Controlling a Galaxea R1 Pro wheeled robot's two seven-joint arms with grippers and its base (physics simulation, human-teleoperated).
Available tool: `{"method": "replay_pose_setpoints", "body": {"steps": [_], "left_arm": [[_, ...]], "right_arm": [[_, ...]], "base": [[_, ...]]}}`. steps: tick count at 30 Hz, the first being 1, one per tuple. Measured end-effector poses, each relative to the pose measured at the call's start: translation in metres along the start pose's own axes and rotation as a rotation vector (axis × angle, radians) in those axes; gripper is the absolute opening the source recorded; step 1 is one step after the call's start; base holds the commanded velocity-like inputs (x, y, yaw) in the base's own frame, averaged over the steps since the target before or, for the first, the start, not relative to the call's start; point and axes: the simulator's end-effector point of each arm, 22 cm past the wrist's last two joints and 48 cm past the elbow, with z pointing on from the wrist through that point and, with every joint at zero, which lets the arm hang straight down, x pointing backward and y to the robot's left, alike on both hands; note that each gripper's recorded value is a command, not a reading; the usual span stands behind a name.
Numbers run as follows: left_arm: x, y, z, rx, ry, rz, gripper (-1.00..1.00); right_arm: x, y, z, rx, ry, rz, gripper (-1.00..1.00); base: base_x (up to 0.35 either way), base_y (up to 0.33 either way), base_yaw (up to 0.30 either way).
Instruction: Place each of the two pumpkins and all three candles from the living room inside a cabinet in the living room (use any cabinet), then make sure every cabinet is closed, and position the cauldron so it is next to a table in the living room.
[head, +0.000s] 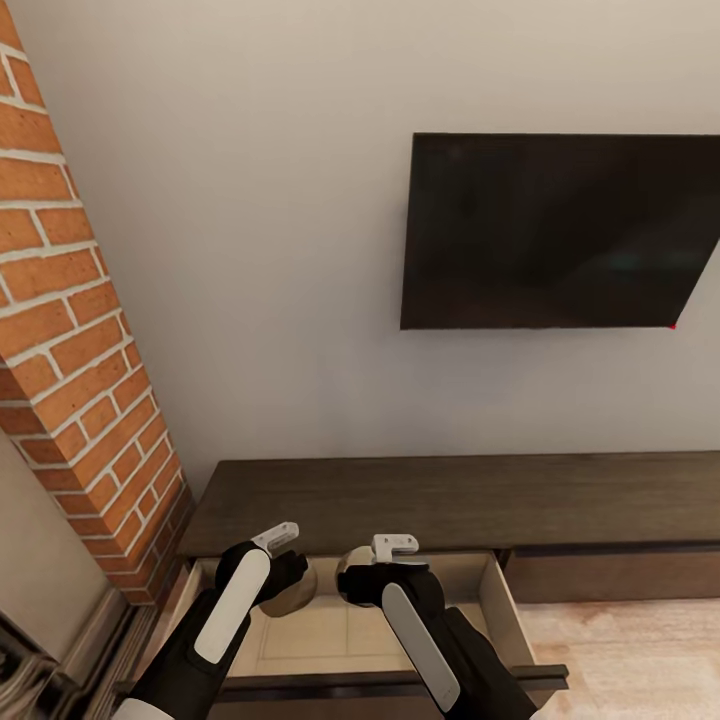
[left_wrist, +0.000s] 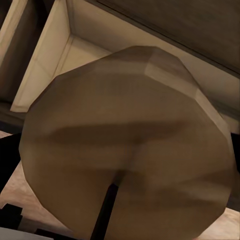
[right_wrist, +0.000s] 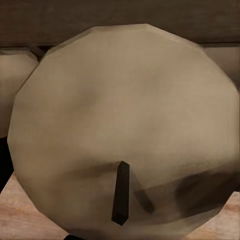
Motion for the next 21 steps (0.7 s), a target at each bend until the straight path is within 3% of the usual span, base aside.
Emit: {"method": "replay_pose_setpoints", "body": {"steps": [12,17,21], "left_arm": [[0.008,0.005,0.018,-0.004,-0.001,-0.002,-1.00],[0.012,0.007,0.025,-0.005,-0.002,-0.002,-1.00],[0.015,0.008,0.031,-0.006,-0.002,-0.001,-1.00]], "right_arm": [[0.010,-0.007,0.016,0.020,-0.006,-0.016,-1.00],[0.019,-0.034,0.022,0.140,0.006,-0.014,-1.00],[0.024,-0.040,0.027,0.162,0.007,-0.005,-1.00]], "base": [[0.000,0.000,0.000],[0.000,0.000,0.000],[0.000,0.000,0.000]]}}
